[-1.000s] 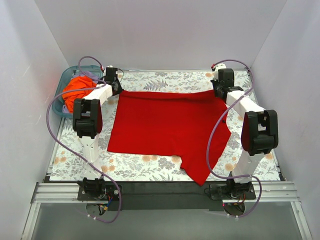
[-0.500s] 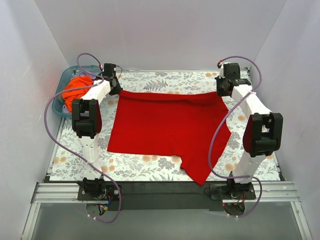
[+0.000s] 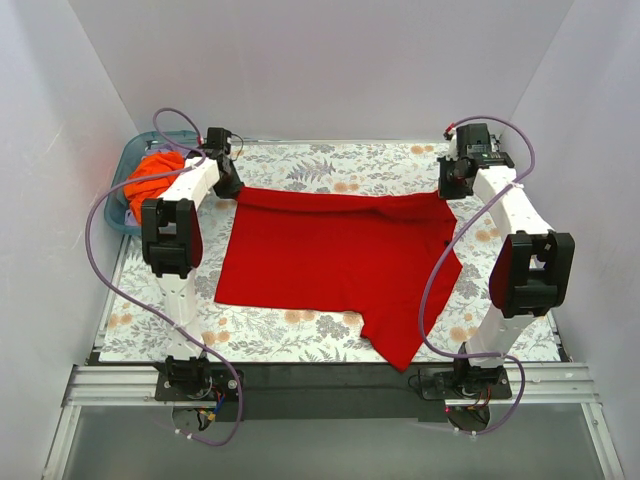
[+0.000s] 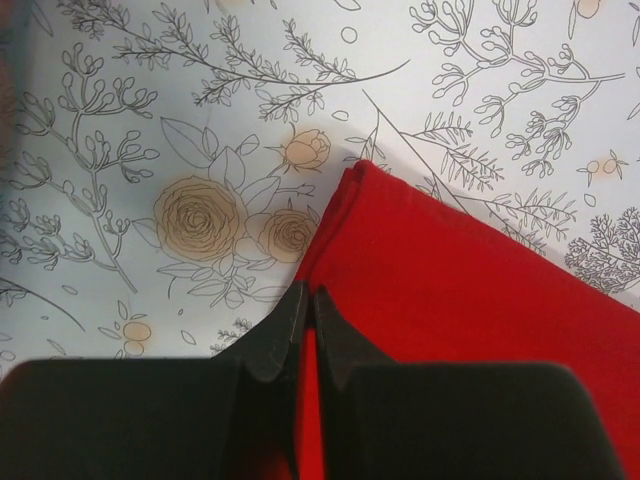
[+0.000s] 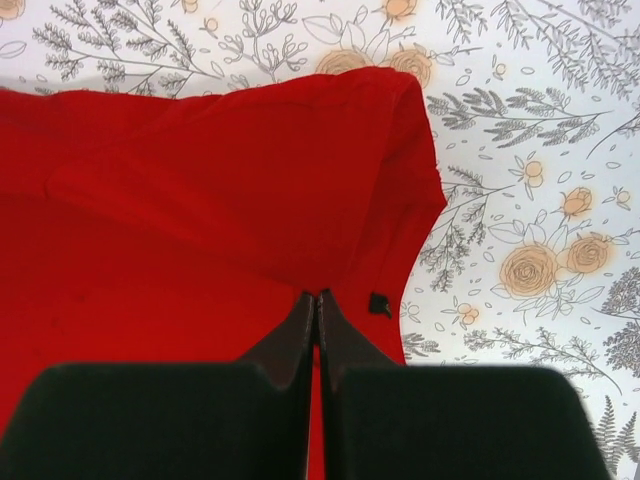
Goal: Fold and stack the t-shirts
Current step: Fold the tshirt
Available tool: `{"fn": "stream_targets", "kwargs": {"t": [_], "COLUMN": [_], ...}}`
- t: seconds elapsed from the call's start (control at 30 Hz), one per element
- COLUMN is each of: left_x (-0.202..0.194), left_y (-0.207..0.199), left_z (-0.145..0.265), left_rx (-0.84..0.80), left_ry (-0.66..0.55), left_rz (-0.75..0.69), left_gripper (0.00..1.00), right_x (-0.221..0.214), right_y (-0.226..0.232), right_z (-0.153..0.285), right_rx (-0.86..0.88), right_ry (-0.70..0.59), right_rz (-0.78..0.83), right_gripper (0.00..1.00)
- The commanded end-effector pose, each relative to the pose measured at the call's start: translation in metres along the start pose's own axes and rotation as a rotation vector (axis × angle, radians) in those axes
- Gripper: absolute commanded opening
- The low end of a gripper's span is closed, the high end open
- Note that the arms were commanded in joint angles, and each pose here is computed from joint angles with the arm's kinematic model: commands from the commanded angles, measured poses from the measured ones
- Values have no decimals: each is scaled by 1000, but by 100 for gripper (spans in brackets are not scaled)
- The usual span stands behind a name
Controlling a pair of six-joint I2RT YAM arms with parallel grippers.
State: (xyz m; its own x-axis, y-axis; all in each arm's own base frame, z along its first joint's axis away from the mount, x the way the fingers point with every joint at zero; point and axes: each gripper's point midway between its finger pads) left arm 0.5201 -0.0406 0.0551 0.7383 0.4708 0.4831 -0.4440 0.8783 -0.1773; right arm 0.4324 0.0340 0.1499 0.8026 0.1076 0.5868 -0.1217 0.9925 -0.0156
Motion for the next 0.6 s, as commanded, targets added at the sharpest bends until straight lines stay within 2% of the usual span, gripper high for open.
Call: {"fn": "stream_targets", "kwargs": {"t": [0.0, 0.33, 0.57], "left_x": [31, 11, -20], "left_y": [0, 13, 27], "left_z": [47, 53, 29], "left_rx": [-19, 3, 33], "left_ry": [-83, -58, 4], "left_rz": [27, 34, 46], "left_gripper": [0, 0, 0], "right_x": [7, -36, -69], "right_y": [3, 2, -7], "right_z": [23, 9, -10], "right_rx": [31, 40, -5], "right_ry": [-17, 110, 211], "right_rz": [-34, -69, -102], "right_gripper": [1, 2, 2]}}
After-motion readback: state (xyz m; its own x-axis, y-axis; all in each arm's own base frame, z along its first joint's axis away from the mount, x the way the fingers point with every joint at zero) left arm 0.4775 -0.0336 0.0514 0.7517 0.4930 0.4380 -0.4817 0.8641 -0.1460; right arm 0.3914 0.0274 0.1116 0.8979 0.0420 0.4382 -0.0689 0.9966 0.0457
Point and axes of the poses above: each gripper's point midway between its finger pads, its own z axis back along the fingers, its own y axis along the line the jaws close on, x = y × z, and after that the axes turned 6 degrees about z, right-handed
